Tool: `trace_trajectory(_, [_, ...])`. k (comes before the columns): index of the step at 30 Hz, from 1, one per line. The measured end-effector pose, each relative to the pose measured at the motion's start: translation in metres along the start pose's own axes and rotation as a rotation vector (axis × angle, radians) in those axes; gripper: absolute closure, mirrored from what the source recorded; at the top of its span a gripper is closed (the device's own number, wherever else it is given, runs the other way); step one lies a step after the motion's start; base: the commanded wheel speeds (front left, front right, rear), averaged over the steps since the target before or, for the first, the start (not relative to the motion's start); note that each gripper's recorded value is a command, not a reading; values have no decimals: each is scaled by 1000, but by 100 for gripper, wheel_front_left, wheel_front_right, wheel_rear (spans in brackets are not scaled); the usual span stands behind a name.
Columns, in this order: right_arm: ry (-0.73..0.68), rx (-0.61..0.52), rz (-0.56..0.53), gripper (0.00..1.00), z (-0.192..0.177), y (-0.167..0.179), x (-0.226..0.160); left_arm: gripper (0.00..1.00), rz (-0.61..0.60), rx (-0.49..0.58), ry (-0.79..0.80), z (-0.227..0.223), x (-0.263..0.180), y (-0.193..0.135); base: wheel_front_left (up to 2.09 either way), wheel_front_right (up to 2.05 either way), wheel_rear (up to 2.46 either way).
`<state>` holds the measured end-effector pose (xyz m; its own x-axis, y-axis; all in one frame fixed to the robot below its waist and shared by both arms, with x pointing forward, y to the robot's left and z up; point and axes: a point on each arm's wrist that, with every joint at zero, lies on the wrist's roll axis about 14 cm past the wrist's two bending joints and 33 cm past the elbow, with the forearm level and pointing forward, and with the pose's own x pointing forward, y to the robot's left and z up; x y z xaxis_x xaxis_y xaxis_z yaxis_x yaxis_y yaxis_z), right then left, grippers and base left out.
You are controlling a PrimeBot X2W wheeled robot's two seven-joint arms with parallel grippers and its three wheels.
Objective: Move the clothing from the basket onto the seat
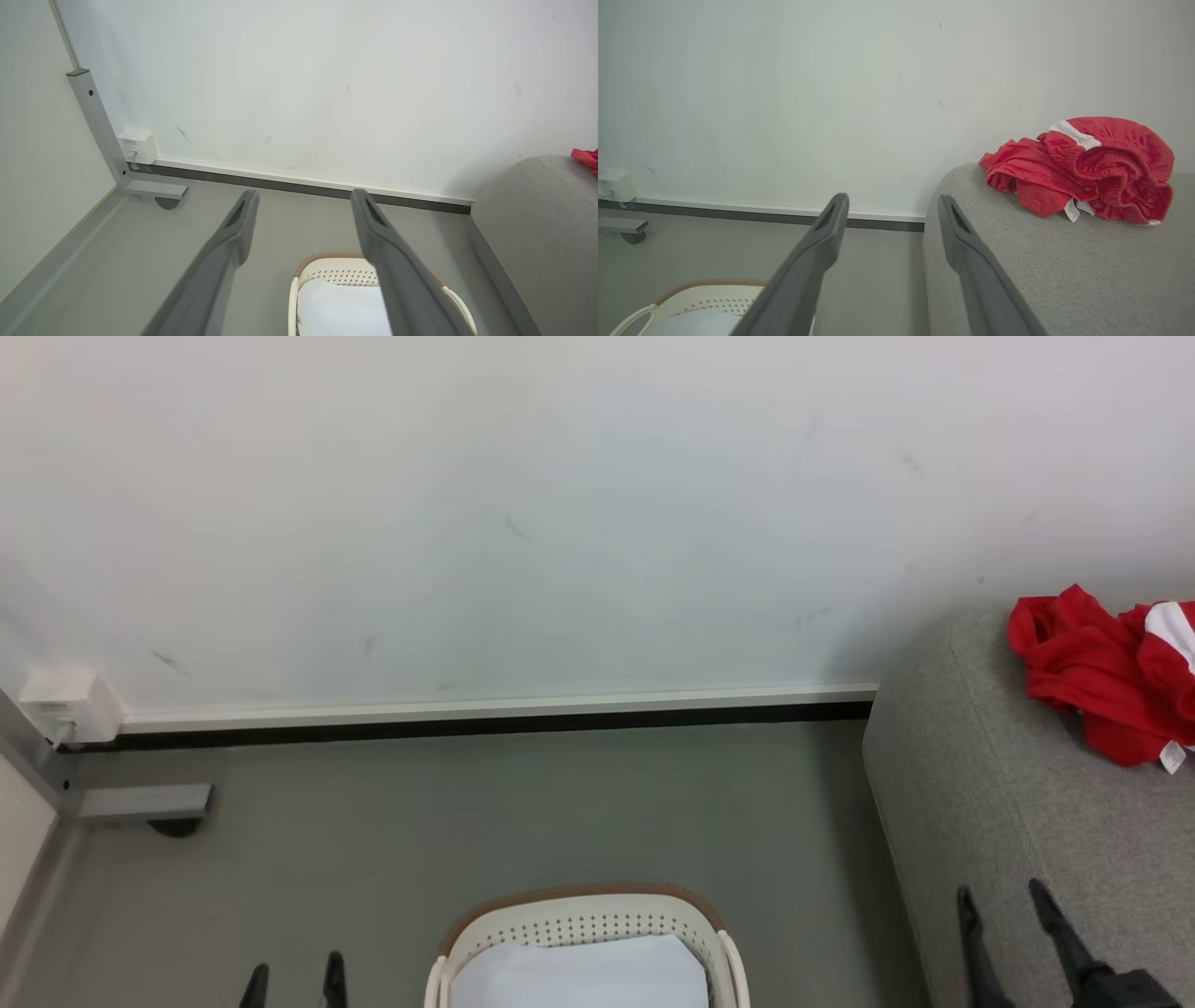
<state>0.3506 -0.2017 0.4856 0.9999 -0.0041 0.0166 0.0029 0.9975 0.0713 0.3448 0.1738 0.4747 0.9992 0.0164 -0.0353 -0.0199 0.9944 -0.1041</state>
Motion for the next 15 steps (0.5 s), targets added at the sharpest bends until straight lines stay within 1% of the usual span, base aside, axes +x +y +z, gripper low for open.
trace_trajectory(5, [31,16,71,0,-11,26,-13,0,35,-2,8,-4,-14,12,0,0,0])
trace_trajectory(15, [38,34,69,0,-14,26,-15,0,-9,-14,9,-6,-17,7,0,0,0])
